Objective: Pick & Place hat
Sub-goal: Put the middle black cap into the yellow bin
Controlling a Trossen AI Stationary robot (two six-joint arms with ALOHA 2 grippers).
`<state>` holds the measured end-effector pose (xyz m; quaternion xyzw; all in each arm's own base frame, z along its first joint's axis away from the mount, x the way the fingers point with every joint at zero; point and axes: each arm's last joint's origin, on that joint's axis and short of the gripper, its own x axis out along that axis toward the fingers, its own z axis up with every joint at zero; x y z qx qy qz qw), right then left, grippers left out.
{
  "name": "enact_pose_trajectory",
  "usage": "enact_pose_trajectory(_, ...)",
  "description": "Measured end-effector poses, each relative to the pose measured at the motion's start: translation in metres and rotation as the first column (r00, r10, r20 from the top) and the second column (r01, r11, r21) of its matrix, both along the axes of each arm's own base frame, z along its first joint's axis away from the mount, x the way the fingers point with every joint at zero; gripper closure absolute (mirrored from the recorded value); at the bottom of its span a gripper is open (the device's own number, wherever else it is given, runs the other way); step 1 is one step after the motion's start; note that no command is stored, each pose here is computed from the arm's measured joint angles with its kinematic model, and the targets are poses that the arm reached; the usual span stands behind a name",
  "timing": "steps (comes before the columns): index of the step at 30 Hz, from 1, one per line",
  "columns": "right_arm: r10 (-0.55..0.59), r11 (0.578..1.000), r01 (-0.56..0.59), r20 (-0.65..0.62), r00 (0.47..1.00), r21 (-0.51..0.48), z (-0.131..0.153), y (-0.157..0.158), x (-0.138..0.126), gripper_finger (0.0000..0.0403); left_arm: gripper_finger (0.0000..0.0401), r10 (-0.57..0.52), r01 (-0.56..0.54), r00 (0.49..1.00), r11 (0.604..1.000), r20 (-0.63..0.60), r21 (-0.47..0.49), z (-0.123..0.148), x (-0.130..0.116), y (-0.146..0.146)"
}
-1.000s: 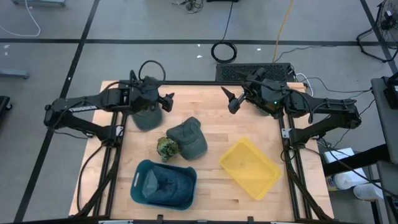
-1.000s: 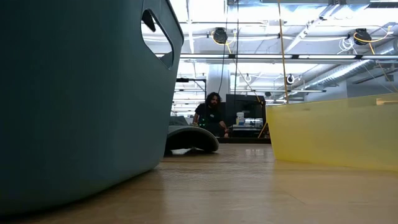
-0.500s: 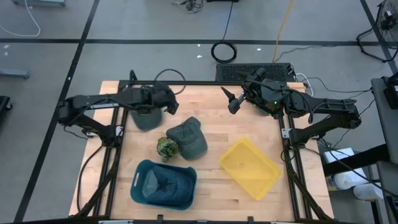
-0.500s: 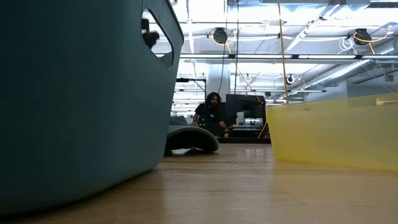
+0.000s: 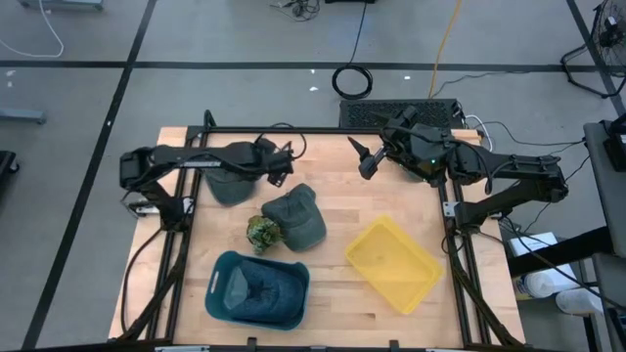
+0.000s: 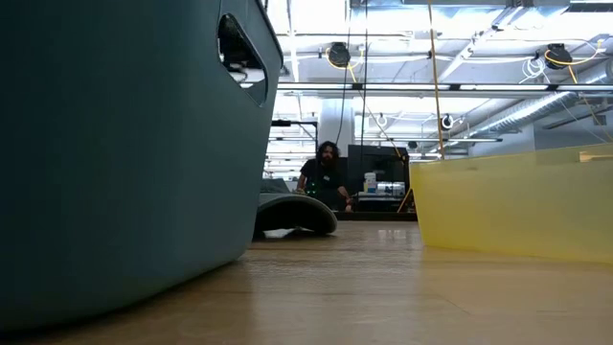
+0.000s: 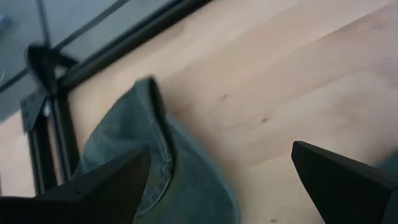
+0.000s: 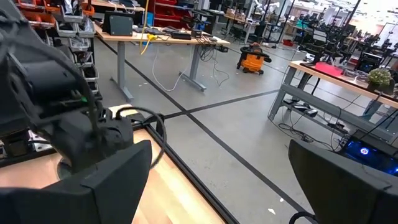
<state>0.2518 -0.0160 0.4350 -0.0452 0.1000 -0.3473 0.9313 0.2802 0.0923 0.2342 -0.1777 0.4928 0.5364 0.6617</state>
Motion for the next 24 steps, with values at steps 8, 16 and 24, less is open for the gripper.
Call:
enact_pose_trajectory(8,0.025,1.0,-0.025,-0.026,0.999,0.006,-0.002,0.001,0.0,0.0035,0.0004,0.151,-0.157,0.983,0.986,-0.104,-0.051,-0.037,0.006,0.012)
enact_pose_trajectory(16,0.078,0.997,-0.077,-0.045,0.996,0.018,-0.004,0.002,0.0,0.0035,0.0004,0.265,-0.293,0.935,0.952,-0.237,-0.091,-0.065,0.003,0.019)
enact_pose_trajectory(24,0.089,0.995,-0.094,-0.102,0.991,-0.038,-0.005,0.002,0.0,0.0035,0.0004,0.297,-0.333,0.907,0.94,-0.298,-0.076,-0.084,0.004,0.024)
